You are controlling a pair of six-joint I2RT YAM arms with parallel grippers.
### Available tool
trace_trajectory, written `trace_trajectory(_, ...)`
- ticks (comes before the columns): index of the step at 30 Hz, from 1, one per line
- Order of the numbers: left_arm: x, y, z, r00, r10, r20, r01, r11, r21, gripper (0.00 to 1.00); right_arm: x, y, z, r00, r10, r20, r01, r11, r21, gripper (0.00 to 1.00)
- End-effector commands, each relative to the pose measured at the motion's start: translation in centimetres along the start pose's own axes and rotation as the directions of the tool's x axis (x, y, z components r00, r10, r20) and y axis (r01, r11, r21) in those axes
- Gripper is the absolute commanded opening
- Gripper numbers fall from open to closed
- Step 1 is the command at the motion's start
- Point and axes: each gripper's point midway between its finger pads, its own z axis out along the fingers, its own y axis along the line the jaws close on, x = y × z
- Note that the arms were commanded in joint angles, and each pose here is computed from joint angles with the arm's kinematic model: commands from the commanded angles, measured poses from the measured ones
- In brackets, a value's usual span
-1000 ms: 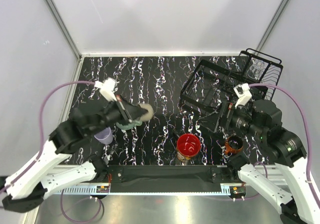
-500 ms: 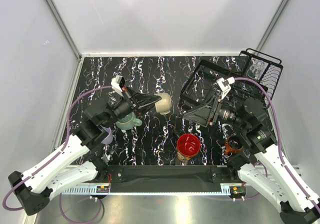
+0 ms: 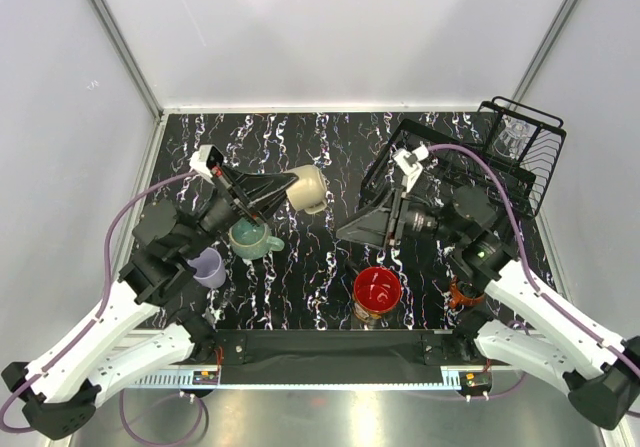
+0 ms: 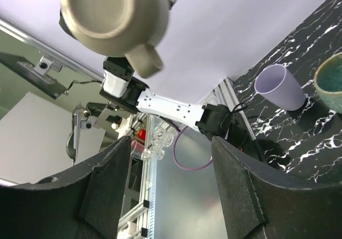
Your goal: Load the cups into the dish rack
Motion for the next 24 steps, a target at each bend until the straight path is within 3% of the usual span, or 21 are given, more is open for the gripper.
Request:
trace_trajectory(1,-0.1,-2.2,-0.1,0.999,-0.043,0.014,0.042,0.998,0.046,0.0,-2.2,4.4,1.0,0.985,-0.147,0.086,0.156,0.982,-0.111,0.69)
trace_trajectory(14,-0.2,-2.3,-0.4,0.99,-0.137,0.023,0.136,0.99,0.024,0.0,-2.5,4.9,5.9,0.983,-0.178,0.043,0.182,0.973,-0.144,0.61)
trace_trajectory(24,0.2,-3.5,-0.8,0.992,-0.126,0.007,0.125,0.992,0.035,0.0,-2.9,5.0,6.1,0.978,-0.198,0.065,0.205,0.969,-0.136,0.6)
